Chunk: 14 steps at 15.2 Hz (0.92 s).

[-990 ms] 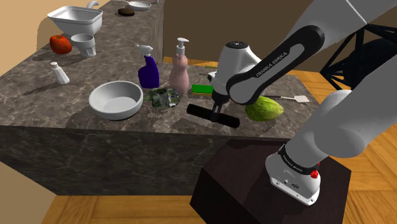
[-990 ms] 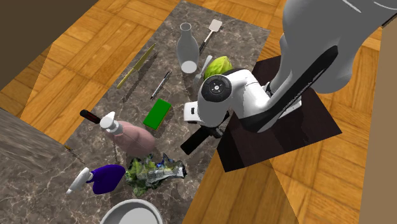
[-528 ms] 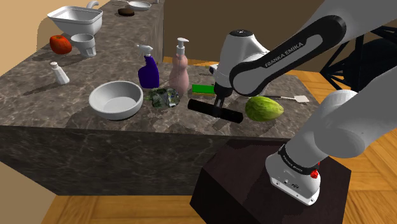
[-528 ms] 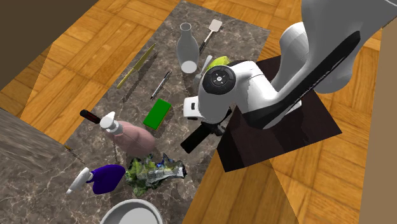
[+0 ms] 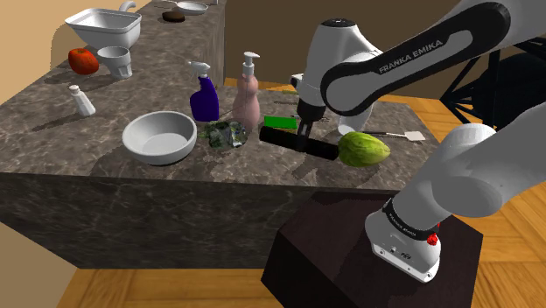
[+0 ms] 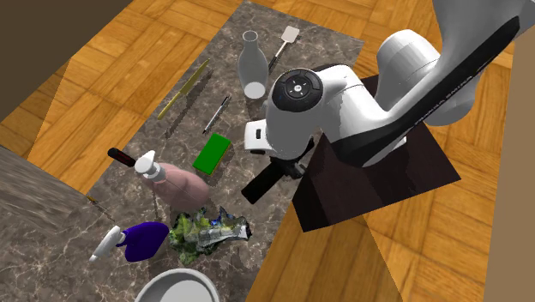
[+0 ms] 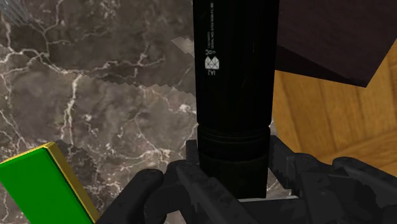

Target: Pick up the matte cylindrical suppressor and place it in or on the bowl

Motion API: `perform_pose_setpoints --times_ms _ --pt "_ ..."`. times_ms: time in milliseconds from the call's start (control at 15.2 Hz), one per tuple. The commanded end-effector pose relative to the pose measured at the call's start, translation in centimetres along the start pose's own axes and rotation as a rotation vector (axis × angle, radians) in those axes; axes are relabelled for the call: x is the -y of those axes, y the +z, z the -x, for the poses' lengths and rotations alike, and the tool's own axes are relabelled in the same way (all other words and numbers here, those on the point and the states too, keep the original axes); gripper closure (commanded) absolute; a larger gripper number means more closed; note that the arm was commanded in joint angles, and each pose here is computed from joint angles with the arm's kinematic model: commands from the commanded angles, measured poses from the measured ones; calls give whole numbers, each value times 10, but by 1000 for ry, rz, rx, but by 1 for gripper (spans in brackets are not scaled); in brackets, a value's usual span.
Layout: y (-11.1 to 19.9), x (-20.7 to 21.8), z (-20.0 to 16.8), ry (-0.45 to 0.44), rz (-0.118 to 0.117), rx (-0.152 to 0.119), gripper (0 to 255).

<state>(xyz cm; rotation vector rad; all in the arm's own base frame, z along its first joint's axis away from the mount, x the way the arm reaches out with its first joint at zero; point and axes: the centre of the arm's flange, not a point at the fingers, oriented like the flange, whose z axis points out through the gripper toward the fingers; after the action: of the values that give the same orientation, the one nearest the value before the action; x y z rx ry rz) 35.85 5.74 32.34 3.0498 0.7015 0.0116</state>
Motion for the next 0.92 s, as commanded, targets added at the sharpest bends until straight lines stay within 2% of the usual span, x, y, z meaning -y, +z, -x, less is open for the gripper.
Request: perform_pose_setpoints --times_ms 0,528,858 --pt "-11 1 0 0 0 0 255" --pt "-51 0 -1 0 0 0 255" --pt "-52 13 -65 0 0 0 255"
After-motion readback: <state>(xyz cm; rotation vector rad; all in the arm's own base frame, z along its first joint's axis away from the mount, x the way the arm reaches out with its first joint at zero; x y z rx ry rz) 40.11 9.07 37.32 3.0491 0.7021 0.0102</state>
